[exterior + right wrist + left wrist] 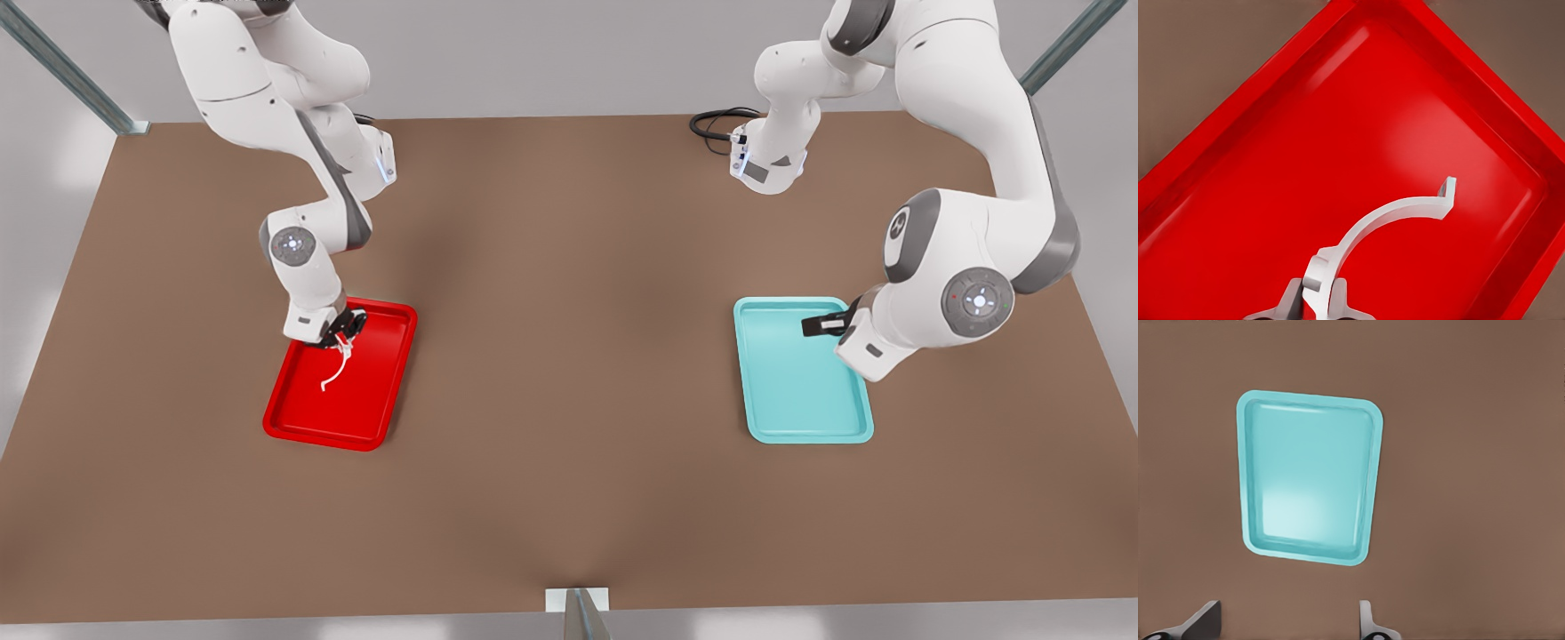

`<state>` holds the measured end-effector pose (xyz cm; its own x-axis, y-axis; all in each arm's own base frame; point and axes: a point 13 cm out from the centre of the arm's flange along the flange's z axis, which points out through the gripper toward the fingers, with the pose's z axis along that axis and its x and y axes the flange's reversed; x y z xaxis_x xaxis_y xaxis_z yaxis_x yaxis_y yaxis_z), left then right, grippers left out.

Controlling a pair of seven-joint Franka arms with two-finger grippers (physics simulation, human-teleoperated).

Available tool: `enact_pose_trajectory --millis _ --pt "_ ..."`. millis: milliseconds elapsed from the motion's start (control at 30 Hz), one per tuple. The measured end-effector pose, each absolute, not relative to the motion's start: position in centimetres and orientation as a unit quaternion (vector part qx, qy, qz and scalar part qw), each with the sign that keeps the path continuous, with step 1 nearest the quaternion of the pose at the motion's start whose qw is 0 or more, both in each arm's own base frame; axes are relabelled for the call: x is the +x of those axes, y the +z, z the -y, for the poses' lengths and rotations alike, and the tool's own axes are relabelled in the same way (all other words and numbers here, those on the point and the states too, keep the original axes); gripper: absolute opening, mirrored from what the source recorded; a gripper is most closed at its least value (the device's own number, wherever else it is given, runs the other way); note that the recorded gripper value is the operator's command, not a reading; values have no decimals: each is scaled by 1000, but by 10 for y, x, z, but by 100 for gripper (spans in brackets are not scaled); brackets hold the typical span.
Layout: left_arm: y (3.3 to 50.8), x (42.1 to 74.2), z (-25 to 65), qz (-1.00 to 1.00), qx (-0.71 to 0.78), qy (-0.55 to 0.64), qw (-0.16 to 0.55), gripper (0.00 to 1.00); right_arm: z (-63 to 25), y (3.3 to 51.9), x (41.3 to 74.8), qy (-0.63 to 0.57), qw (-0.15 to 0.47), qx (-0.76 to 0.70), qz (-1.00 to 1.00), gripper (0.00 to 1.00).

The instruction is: Take the drainage pipe clamp from the left arm, pass it to the right arm, and place it in the plate on the right side

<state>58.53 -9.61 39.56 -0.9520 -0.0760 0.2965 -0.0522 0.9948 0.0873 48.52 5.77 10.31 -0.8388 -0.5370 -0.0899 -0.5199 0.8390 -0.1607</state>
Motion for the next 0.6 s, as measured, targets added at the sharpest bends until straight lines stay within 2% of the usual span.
enact_pose_trajectory --millis 100,133,367,467,533,567,600 --pt "401 587 94 988 7 -43 147 100 -64 100 492 -62 78 -277 -956 21" --pt "404 587 94 989 -1 -45 144 100 -64 100 495 -62 81 -276 -956 100" --pt "417 593 87 989 -42 -52 130 100 -66 106 509 -62 100 -265 -957 100" --pt "421 595 86 989 -56 -51 127 100 -68 142 546 -75 117 -259 -956 100" --pt "423 596 86 989 -63 -49 125 100 -75 170 575 -91 105 -260 -956 100" --pt "425 597 88 989 -68 -48 122 100 -81 189 599 -97 95 -251 -958 100" --pt "427 598 88 989 -71 -46 120 100 -81 224 644 -100 94 -222 -965 100"
